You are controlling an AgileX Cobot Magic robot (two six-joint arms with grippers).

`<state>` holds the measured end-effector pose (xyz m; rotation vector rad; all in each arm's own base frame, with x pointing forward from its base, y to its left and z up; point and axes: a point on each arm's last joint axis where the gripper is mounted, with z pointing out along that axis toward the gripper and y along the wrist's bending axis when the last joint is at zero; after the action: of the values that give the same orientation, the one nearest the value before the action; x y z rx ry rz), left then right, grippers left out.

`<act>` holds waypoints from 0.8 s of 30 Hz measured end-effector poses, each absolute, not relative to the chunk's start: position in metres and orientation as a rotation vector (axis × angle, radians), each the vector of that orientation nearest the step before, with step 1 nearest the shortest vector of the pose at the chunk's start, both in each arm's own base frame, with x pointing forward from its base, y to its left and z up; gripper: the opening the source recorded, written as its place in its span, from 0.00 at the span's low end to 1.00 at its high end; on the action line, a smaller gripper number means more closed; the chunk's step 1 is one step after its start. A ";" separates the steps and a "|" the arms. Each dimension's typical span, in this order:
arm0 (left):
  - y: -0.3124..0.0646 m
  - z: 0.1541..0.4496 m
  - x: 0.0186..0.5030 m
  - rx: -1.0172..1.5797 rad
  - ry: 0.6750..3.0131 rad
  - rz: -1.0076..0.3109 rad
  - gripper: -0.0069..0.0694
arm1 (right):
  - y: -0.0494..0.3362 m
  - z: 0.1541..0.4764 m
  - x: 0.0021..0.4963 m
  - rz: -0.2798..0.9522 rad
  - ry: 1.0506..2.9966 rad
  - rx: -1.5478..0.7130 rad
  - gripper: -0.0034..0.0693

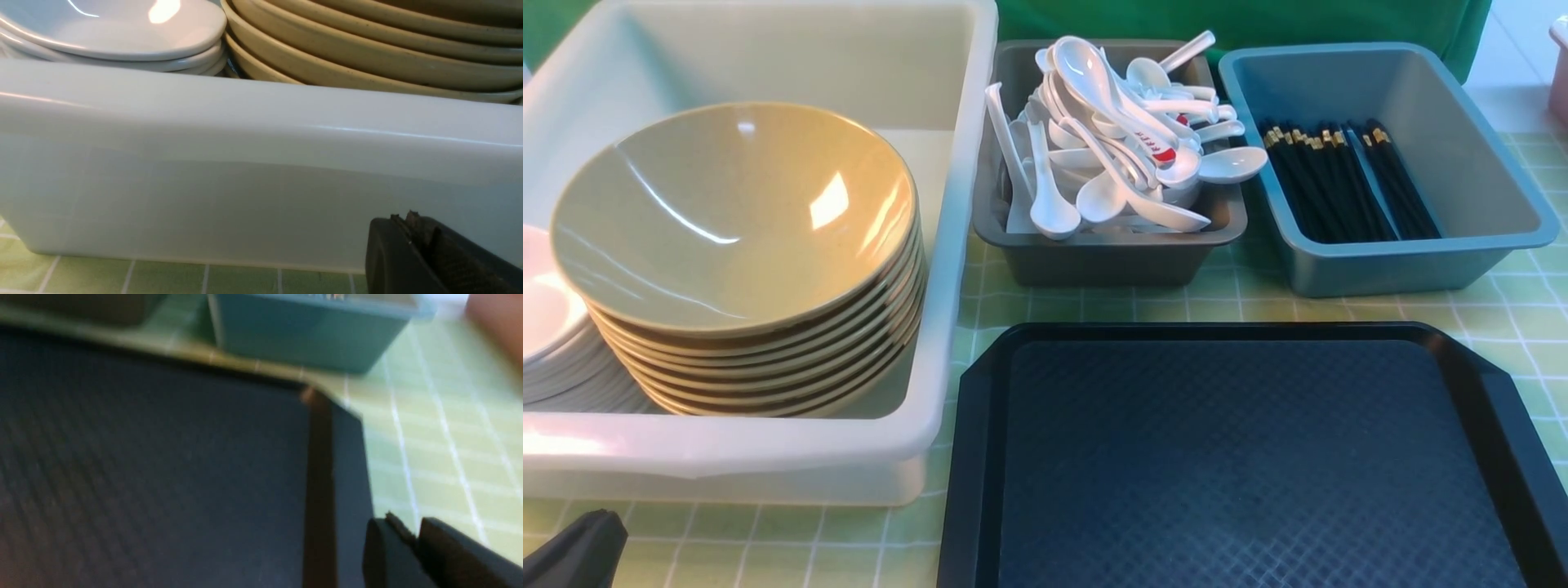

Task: On green table put chopsticks spoon bowls plates into blue grey white boxes.

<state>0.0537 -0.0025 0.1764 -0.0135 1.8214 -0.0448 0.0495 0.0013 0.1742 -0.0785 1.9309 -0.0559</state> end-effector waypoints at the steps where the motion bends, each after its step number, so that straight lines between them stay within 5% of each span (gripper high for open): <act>1: -0.002 0.176 0.054 -0.014 1.821 -0.045 0.09 | 0.001 0.174 0.050 -0.055 1.931 -0.077 0.21; 24: -0.002 0.176 0.054 -0.014 1.822 -0.045 0.09 | 0.001 0.174 0.051 -0.054 1.901 -0.065 0.24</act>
<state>0.0537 -0.0025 0.1761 -0.0136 1.8218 -0.0448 0.0509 0.0010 0.1744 -0.0649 1.9012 -0.0536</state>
